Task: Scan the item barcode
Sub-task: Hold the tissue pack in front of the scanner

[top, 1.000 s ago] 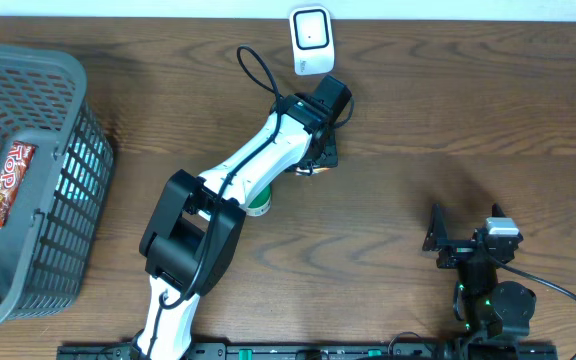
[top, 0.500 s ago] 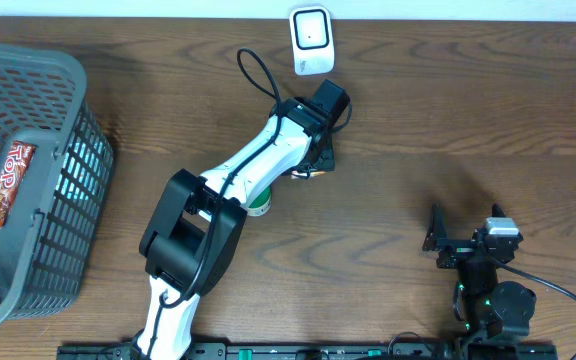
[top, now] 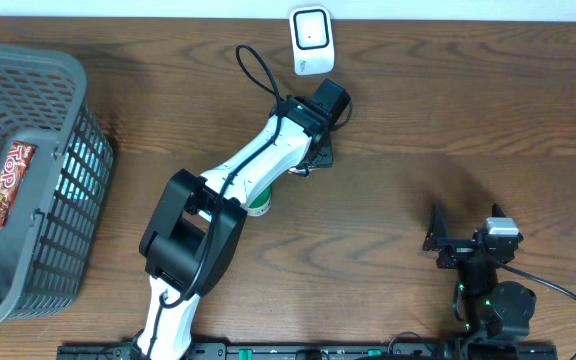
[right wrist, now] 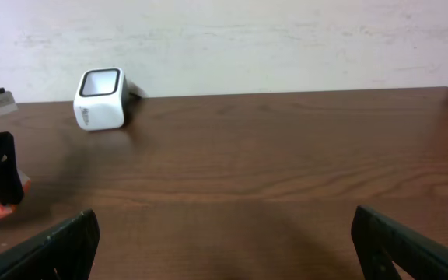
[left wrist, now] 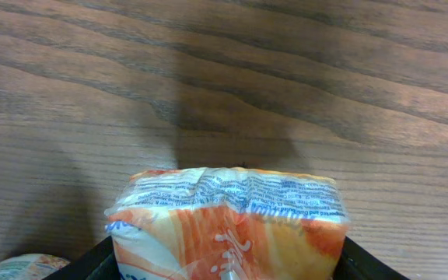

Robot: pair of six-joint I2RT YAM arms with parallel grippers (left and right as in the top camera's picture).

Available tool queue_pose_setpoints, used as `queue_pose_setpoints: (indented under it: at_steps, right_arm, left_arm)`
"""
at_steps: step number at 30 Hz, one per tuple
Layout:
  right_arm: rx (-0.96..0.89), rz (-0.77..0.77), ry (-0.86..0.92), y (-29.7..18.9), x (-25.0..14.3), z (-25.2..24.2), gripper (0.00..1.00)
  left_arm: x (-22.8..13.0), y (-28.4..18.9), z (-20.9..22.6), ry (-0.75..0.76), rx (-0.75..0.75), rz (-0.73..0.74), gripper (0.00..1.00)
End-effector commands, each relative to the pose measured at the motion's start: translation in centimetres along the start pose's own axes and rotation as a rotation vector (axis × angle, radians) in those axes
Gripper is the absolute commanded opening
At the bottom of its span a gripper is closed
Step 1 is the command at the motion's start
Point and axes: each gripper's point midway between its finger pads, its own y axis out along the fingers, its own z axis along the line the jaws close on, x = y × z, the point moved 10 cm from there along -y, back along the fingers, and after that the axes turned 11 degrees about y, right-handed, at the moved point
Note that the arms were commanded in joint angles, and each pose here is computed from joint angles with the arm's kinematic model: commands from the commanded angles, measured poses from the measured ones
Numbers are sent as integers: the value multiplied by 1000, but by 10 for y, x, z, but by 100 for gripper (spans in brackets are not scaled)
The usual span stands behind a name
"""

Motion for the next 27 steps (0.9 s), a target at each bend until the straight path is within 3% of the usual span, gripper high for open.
queue_pose_setpoints:
  at_steps: [1, 9, 14, 16, 17, 18, 27]
  right_arm:
    - [-12, 1, 4, -1, 1, -1, 99]
    - [-12, 1, 4, -1, 1, -1, 99]
    - [-12, 1, 4, -1, 1, -1, 99]
    - [-12, 1, 4, -1, 1, -1, 99]
    - [-12, 1, 4, -1, 1, -1, 99]
    - [-12, 1, 4, -1, 1, -1, 99]
    - [-12, 1, 4, -1, 1, -1, 99]
  left_arm:
    - [-3, 8, 7, 0, 66, -5, 63]
    - [-12, 31, 5, -37, 84, 49, 63]
    - [-24, 49, -6, -71, -13, 155, 63]
    - [-25, 49, -11, -73, -63, 174, 77]
    - [-25, 48, -13, -71, -81, 180, 92]
    - [-25, 48, -13, -69, -83, 182, 98]
    - [-12, 4, -23, -24, -223, 127, 98]
